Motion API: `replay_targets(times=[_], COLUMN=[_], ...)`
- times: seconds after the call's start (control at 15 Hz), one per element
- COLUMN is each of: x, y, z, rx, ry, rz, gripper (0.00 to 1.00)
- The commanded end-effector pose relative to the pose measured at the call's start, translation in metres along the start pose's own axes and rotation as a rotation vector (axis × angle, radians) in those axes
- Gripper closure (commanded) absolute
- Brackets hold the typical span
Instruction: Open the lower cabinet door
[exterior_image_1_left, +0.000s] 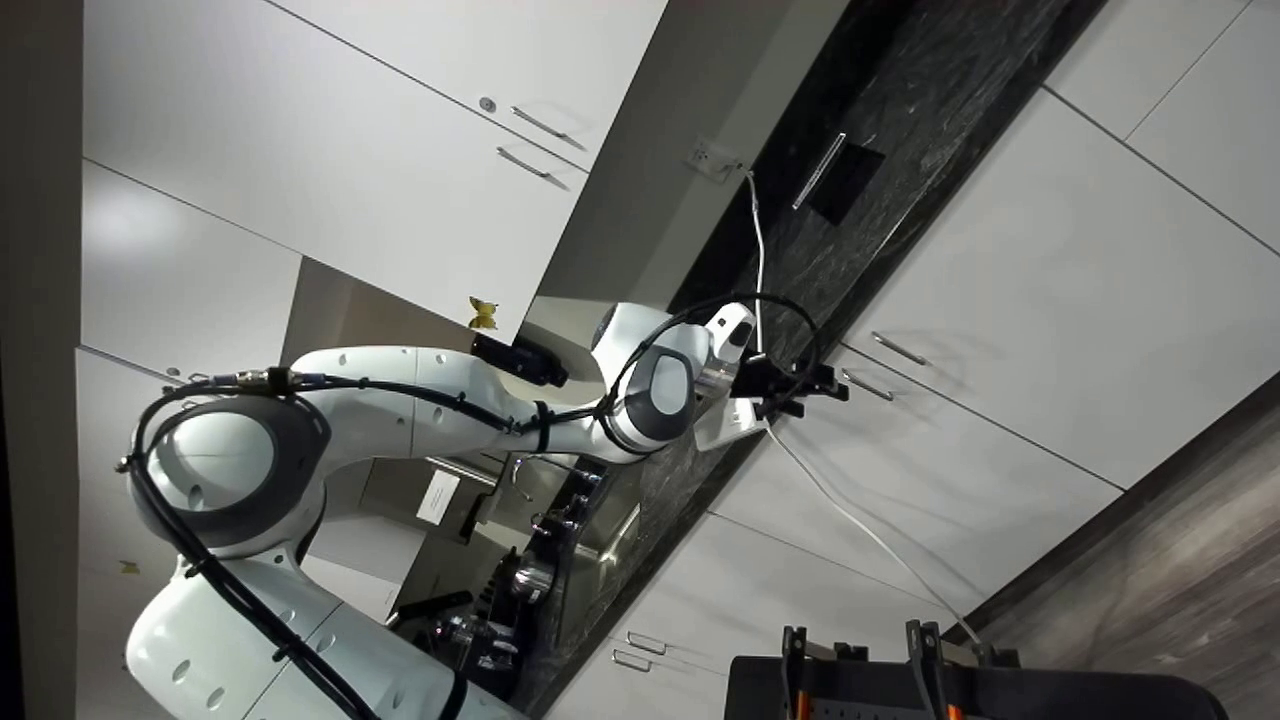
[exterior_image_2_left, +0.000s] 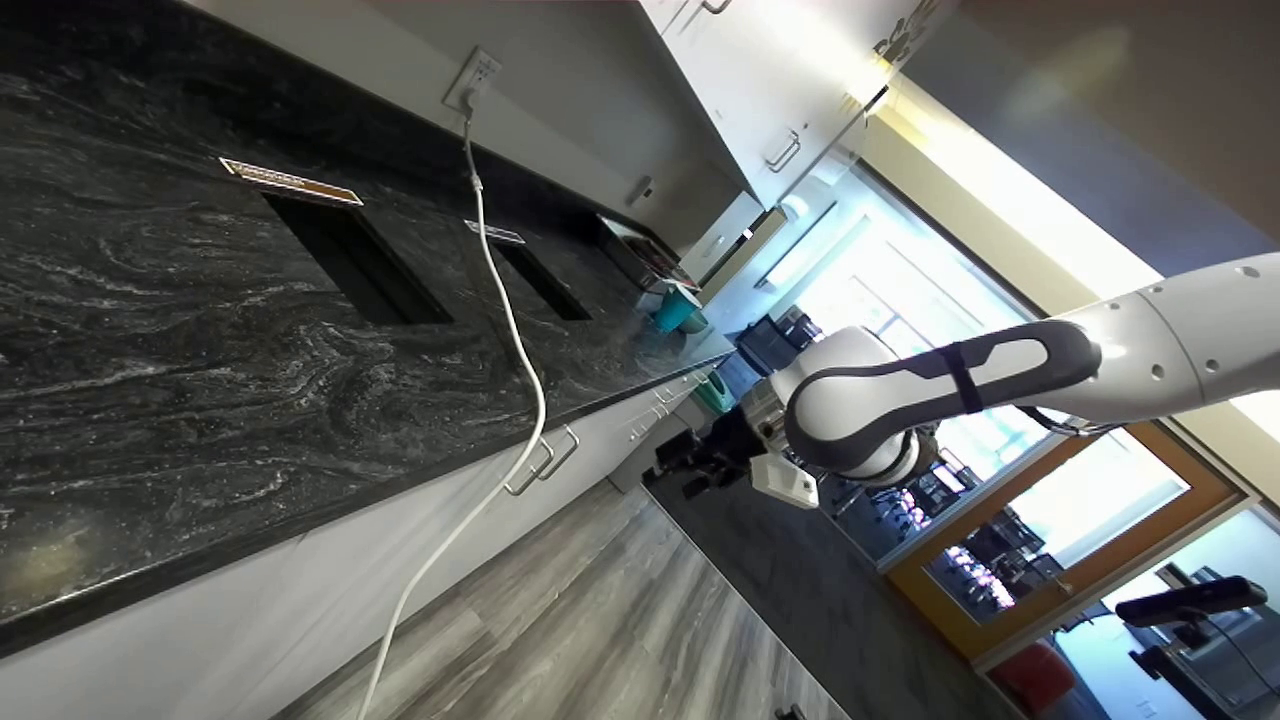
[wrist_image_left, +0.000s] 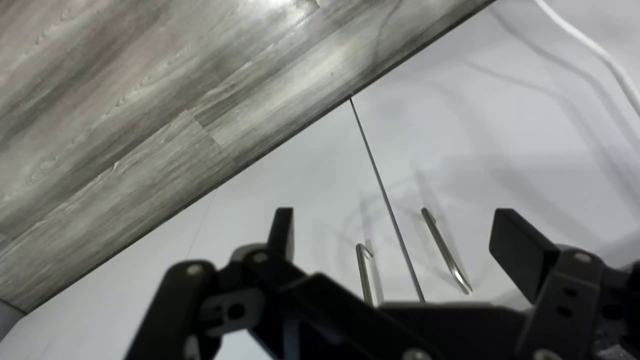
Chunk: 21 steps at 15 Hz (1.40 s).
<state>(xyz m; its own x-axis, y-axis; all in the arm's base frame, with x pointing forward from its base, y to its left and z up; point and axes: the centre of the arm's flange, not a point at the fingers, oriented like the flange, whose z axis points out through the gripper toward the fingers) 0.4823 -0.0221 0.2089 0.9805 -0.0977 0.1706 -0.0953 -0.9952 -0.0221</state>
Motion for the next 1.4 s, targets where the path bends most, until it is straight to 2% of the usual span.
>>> replay_targets(times=[0.0, 0.2, 0.4, 0.6, 1.0, 1.33], x=[0.008, 0.010, 0.016, 0.023, 0.020, 0.028], y=[0.017, 0.023, 0.029, 0.046, 0.084, 0.075], z=[0.039, 0.062, 0.075, 0.083, 0.097, 0.089], rx=[0.069, 0.131, 0.237, 0.304, 0.357, 0.408], ry=[0.113, 0.196, 0.229, 0.257, 0.224, 0.170], rz=[0.005, 0.033, 0.099, 0.139, 0.304, 0.569], gripper=[0.00, 0.00, 0.00, 0.00, 0.00, 0.00])
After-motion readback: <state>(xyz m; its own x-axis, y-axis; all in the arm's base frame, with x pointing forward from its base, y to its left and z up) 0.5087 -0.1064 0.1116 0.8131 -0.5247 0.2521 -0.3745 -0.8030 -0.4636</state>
